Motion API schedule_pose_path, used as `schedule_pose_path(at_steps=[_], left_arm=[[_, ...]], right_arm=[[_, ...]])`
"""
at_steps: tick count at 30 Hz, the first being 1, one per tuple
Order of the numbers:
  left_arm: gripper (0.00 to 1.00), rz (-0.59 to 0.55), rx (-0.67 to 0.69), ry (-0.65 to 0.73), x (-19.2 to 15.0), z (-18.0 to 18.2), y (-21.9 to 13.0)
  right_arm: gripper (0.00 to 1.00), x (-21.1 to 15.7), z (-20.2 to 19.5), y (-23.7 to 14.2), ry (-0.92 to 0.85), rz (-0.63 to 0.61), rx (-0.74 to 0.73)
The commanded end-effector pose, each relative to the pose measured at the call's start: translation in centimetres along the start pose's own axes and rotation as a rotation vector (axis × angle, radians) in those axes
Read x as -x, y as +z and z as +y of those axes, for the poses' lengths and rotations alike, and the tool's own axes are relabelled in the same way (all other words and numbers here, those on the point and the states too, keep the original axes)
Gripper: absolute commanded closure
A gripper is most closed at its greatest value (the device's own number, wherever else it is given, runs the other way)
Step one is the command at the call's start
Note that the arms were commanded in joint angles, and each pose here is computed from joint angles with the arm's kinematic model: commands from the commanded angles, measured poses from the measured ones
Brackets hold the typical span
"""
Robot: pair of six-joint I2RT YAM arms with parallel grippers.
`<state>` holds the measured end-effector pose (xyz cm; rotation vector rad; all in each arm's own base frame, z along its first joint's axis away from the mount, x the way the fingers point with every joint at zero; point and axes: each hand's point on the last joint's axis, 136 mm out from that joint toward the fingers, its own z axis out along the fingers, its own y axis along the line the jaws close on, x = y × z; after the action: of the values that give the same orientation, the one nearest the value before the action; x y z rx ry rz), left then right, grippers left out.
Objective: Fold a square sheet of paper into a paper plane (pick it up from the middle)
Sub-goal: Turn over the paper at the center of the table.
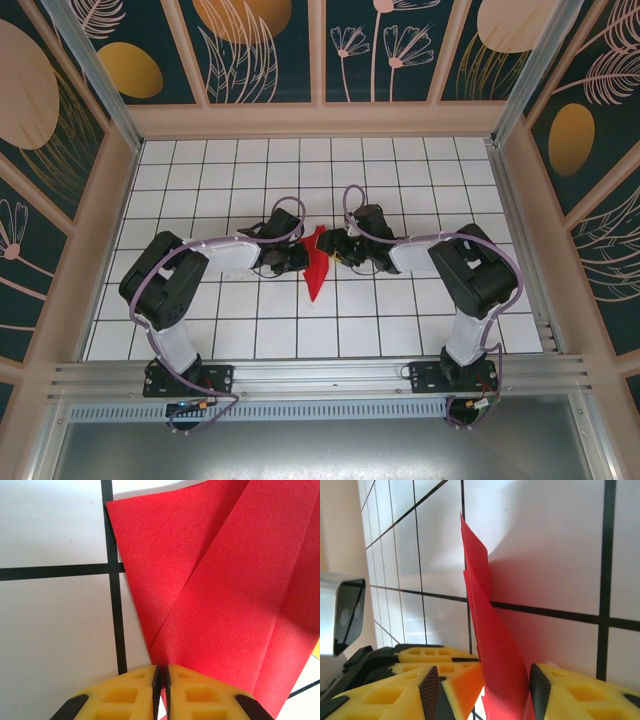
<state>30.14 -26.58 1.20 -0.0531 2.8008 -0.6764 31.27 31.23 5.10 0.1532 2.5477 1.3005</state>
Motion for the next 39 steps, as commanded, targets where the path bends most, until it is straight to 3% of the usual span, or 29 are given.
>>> schedule_pose_path(at_steps=[1,6,14,22,28,39], left_arm=[[0.84,0.061,0.041,-0.019,-2.1,1.8,1.0],[0.84,0.048,0.05,-0.023,-2.1,2.1,0.6],[0.84,0.041,0.072,-0.035,-2.3,2.7,0.4],[0.84,0.046,0.08,-0.033,-2.4,2.9,0.6],[0.84,0.045,0.08,-0.032,-2.4,2.8,0.5],[0.85,0.04,0.075,-0.037,-2.4,2.8,0.4]], right_arm=[[0.46,0.1,1.9,-0.9,-0.063,-0.017,0.058],[0.46,-0.1,1.3,-1.7,-0.045,-0.037,0.028],[0.46,-1.3,1.9,-1.9,-0.012,-0.029,0.112],[0.46,1.3,1.5,-1.1,-0.085,-0.065,0.012],[0.46,2.4,1.0,-0.5,-0.085,-0.043,0.019],[0.47,-0.6,0.2,-0.6,-0.003,-0.015,0.028]])
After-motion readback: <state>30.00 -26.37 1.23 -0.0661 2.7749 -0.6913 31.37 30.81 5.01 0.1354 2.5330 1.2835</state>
